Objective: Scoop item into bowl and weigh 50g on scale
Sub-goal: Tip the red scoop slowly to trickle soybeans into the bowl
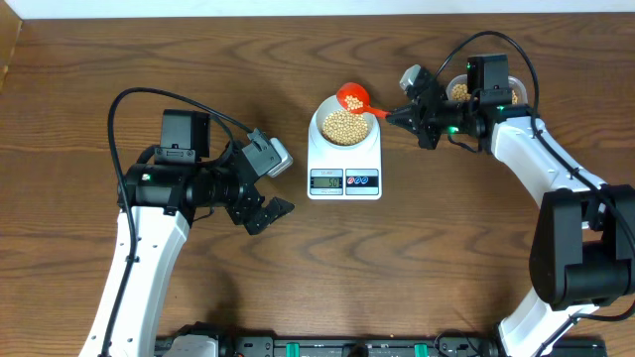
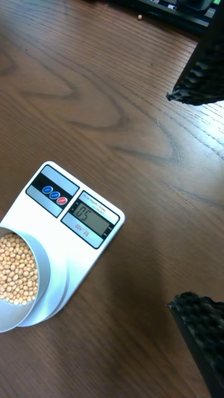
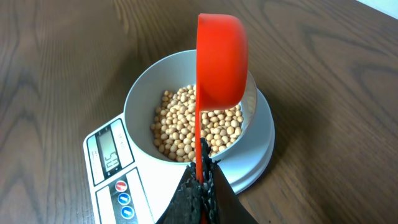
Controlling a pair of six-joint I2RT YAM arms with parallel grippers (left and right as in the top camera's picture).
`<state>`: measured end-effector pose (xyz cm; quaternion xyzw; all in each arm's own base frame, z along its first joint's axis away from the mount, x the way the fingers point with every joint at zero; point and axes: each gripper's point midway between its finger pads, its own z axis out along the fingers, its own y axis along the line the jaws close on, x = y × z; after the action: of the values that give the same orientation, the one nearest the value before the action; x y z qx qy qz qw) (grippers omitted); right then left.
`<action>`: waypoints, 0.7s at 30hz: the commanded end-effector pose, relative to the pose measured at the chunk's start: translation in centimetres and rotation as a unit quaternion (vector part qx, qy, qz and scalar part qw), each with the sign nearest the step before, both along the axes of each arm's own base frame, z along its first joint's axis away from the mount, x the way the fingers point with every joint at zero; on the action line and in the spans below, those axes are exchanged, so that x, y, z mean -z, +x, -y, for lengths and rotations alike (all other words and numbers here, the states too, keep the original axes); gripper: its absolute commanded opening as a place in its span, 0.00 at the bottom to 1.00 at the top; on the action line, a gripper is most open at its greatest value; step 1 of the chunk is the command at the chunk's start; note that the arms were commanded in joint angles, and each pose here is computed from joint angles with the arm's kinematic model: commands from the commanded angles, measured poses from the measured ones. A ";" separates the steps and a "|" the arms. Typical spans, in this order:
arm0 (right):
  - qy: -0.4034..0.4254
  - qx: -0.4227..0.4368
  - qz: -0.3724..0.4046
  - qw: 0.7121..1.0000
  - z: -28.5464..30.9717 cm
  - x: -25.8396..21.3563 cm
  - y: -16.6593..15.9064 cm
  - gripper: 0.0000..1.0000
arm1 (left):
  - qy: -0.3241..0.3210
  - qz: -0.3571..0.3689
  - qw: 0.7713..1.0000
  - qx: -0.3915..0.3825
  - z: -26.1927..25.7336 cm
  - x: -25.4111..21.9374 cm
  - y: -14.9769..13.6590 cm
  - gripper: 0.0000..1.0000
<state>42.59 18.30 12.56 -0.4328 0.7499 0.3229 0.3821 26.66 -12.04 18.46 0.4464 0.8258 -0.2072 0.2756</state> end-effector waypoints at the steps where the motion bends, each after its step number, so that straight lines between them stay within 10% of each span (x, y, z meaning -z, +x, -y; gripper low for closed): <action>1: 0.005 -0.013 0.006 1.000 -0.4 -0.2 -0.3 0.01 | -0.002 0.019 1.000 0.005 0.0 -1.1 0.2 0.99; 21: 0.010 -0.004 -0.008 1.000 -0.4 -0.2 -0.3 0.01 | -0.002 0.019 1.000 0.005 0.0 -1.1 0.2 0.99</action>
<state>42.59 18.30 12.56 -0.4322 0.7503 0.3232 0.3819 26.66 -12.05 18.46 0.4464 0.8257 -0.2073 0.2756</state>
